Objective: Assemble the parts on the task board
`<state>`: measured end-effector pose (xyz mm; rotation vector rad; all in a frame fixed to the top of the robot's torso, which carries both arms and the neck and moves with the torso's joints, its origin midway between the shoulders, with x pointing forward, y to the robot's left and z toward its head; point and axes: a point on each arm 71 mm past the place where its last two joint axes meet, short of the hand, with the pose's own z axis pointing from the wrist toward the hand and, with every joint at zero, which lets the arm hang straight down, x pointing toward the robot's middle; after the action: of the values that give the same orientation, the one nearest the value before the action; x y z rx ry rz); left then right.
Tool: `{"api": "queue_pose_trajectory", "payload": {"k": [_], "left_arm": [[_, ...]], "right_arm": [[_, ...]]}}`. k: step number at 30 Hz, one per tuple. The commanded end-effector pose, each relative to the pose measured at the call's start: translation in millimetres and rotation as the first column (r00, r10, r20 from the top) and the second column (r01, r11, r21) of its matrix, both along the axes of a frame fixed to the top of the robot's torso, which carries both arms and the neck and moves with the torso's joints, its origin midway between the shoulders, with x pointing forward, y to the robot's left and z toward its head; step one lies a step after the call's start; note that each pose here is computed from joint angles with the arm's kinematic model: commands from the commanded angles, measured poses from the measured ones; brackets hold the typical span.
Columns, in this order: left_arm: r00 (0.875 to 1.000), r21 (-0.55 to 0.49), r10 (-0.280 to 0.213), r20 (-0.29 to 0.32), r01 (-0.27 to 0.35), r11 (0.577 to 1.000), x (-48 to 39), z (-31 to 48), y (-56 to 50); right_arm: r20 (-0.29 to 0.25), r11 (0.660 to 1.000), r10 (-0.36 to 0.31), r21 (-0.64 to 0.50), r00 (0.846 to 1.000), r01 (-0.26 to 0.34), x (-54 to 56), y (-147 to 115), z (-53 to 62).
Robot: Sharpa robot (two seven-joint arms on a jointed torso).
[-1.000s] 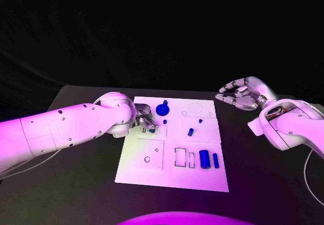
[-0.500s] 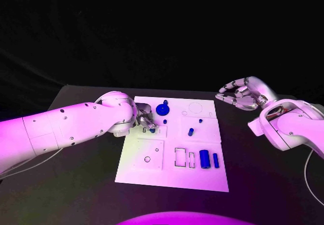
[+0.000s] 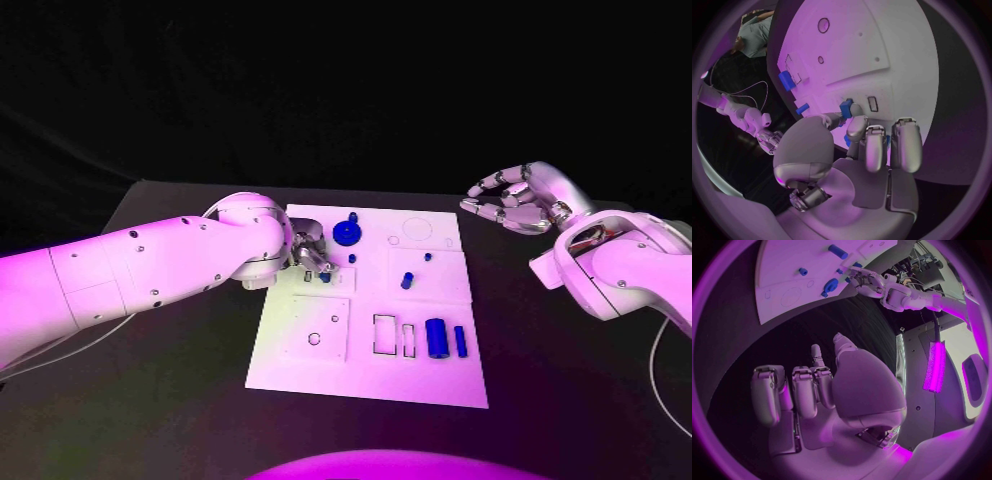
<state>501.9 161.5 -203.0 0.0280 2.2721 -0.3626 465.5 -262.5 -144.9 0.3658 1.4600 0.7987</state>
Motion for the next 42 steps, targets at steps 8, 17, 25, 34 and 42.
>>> {"api": "queue_pose_trajectory", "payload": {"k": [8, 17, 25, 34, 42], "left_arm": [[0.999, 0.017, -0.021, -0.038, 0.022, 1.000, -4.5, -8.2, -3.2], [0.999, 0.017, -0.022, -0.039, 0.022, 1.000, -4.5, -8.3, -2.9], [0.999, 0.019, -0.023, -0.041, 0.024, 1.000, -4.6, -8.5, -2.8], [0.998, 0.026, -0.031, -0.048, 0.033, 0.999, -5.6, -8.9, -2.9], [0.998, 0.031, -0.035, -0.050, 0.037, 0.999, -6.0, -9.0, -2.6]], "right_arm": [[0.007, 1.000, 0.010, -0.013, 1.000, -0.010, -0.8, 1.0, 0.2], [0.009, 1.000, 0.009, -0.012, 1.000, -0.009, -0.8, 0.9, 0.3], [0.011, 1.000, 0.009, -0.012, 1.000, -0.009, -0.8, 1.1, 0.5], [0.011, 1.000, 0.009, -0.012, 1.000, -0.009, -0.9, 1.0, 0.5], [0.011, 1.000, 0.009, -0.012, 1.000, -0.009, -1.0, 1.0, 0.5]]}}
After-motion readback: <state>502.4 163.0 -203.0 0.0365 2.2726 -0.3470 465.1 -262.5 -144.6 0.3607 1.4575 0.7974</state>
